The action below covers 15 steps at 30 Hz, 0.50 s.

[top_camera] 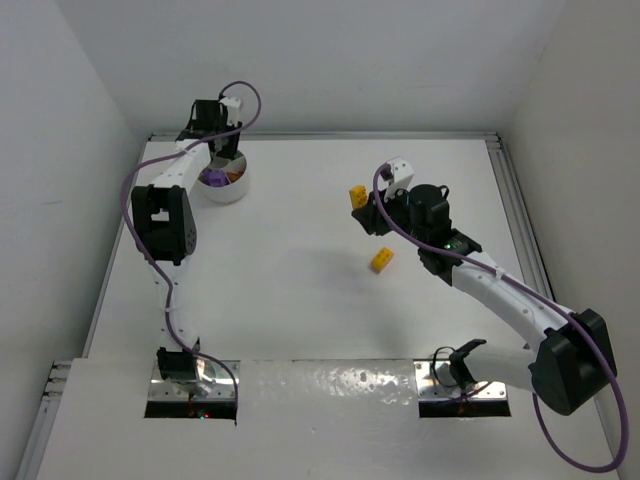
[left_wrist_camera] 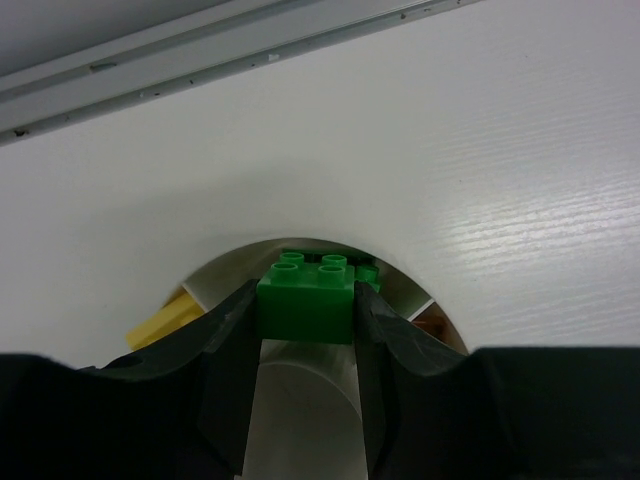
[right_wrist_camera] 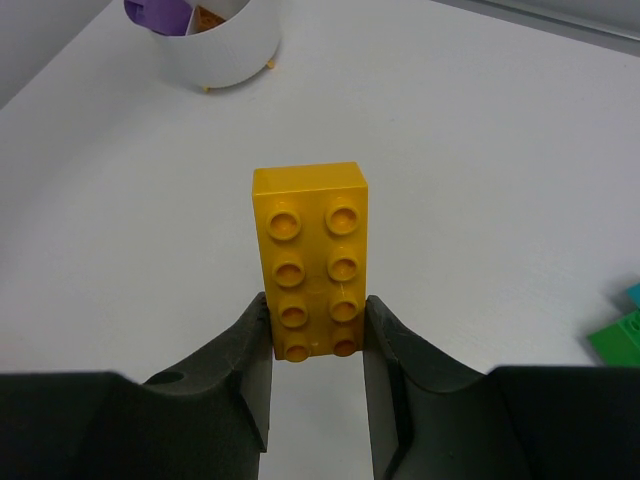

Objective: Sort the legos into containers by color

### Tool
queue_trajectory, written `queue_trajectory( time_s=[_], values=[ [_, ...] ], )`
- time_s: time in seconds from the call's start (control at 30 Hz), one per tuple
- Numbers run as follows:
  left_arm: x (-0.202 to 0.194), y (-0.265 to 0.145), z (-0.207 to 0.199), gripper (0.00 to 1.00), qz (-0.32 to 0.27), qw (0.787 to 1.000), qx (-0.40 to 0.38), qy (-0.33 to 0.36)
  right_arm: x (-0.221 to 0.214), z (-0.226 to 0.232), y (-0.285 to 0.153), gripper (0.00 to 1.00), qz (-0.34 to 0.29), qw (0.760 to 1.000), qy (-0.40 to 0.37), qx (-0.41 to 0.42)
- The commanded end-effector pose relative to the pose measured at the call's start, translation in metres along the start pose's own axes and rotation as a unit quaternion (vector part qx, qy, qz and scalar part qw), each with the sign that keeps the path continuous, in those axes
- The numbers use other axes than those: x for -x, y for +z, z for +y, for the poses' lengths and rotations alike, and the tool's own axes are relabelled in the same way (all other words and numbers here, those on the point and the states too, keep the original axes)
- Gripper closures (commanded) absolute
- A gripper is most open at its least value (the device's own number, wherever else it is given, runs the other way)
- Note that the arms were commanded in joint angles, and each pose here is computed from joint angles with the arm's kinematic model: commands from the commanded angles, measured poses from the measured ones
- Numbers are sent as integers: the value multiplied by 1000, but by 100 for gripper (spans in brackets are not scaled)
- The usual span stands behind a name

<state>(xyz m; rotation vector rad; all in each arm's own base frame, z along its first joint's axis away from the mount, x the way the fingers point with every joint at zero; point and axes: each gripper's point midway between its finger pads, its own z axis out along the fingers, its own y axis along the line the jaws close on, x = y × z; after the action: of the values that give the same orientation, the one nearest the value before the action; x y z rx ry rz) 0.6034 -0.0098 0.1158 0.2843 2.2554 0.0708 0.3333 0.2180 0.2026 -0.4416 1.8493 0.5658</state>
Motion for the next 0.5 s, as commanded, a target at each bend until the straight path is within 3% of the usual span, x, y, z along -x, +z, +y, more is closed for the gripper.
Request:
queue_trajectory(
  time_s=[0.0, 0.1, 0.27, 0.4, 0.47],
  values=[
    [14, -15, 4, 63, -17, 1000, 5, -3, 13, 5, 0, 100, -15, 1000, -3, 7],
    [23, -20, 9, 52, -29, 999, 13, -4, 14, 4, -1, 100, -11, 1000, -11, 5],
    [41, -32, 12, 41, -56, 998, 19, 1, 18, 4, -2, 100, -16, 1000, -19, 4],
    [62, -46, 16, 40, -87, 996, 25, -3, 22, 6, -2, 100, -17, 999, -27, 11],
    [89, -65, 12, 40, -137, 990, 10, 7, 21, 10, -2, 100, -7, 999, -38, 25]
  ],
)
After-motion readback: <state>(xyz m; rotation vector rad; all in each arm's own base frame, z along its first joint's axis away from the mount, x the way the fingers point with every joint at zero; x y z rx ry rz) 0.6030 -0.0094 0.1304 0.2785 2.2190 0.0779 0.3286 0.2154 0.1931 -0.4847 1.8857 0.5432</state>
